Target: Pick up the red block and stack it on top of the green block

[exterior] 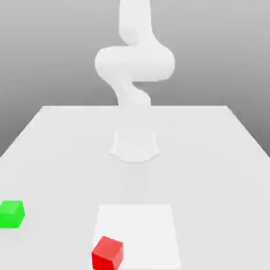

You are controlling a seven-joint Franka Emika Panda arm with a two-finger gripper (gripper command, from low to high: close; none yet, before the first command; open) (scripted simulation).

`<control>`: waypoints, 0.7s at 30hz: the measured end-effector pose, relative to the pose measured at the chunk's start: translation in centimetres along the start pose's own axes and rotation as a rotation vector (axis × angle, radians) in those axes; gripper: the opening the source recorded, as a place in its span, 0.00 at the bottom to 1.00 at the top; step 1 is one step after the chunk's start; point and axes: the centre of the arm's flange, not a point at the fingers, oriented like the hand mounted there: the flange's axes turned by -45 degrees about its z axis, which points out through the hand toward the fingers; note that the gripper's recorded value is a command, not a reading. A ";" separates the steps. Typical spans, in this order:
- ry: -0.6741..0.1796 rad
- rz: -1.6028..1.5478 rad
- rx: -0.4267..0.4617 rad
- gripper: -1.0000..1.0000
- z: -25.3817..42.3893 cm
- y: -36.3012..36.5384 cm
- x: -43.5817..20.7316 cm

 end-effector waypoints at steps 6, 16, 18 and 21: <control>-0.171 0.075 -0.041 0.50 11.8 1.1 -1.4; -0.446 0.204 -0.100 0.50 29.1 3.7 -9.3; -0.501 0.233 -0.112 0.50 32.1 4.3 -11.6; -0.583 0.275 -0.128 0.50 36.2 5.1 -15.5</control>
